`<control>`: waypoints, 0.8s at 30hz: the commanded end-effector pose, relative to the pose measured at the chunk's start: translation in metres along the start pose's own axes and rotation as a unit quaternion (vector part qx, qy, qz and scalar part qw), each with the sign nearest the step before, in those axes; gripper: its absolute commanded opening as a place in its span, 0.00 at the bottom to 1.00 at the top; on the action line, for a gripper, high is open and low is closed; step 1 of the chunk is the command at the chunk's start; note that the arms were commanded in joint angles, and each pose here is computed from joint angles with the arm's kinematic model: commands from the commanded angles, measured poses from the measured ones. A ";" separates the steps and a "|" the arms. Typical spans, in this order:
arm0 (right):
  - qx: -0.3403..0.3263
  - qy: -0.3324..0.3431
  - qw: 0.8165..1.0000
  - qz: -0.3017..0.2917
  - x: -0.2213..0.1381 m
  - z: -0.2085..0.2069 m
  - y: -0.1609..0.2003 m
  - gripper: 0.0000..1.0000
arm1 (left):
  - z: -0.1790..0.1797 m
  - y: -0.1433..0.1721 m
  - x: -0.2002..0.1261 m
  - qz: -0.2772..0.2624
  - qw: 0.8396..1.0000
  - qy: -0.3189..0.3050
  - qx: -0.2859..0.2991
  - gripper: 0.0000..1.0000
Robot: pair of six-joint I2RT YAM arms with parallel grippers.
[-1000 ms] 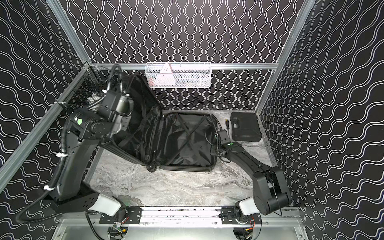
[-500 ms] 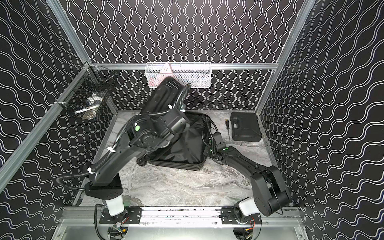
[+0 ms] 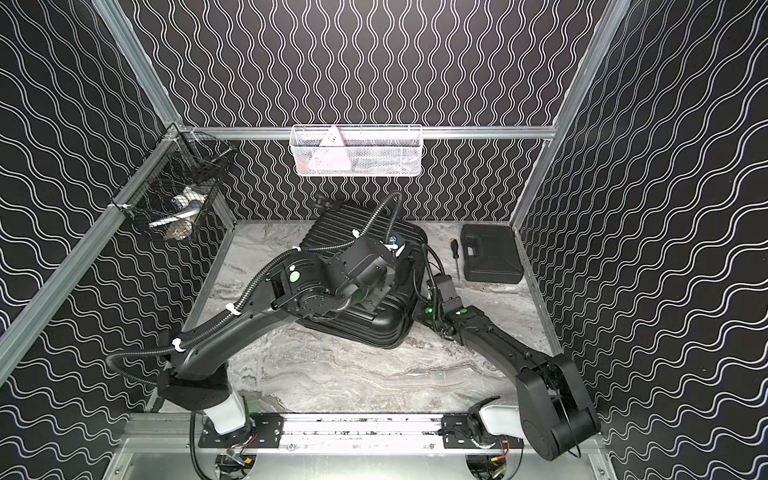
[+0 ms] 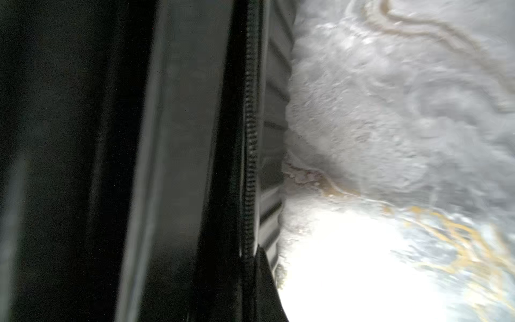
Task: Close the suitcase zippers
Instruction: Move the suitcase to the center of the board.
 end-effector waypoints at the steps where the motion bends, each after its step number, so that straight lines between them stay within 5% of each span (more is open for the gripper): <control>1: 0.013 -0.105 0.994 -0.006 0.001 0.031 0.002 0.01 | 0.003 -0.003 0.004 -0.004 0.999 0.042 -0.028 0.52; 7: -0.021 -0.159 0.987 -0.012 0.005 0.095 0.032 0.04 | 0.036 0.014 0.025 0.035 0.995 0.065 -0.061 0.54; 10: -0.041 -0.157 0.987 -0.015 0.005 0.114 0.035 0.19 | 0.041 0.022 0.036 0.053 0.994 0.073 -0.066 0.55; 16: -0.038 -0.042 0.995 -0.086 -0.023 0.071 0.021 0.54 | 0.027 0.046 0.068 0.106 0.989 0.089 -0.043 0.56; 24: 0.009 0.032 0.994 -0.106 -0.062 -0.011 -0.004 0.60 | 0.024 0.063 0.123 0.155 0.987 0.034 -0.014 0.55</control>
Point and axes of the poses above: each gripper's point midway between its finger pads, its own x axis out along the fingers, its own z axis along the line the jaws close on, y = z × x, the point moved 4 cm from there along -x, back along the fingers, and after that the axes turned 13 degrees about -x, right-handed, at the moved point
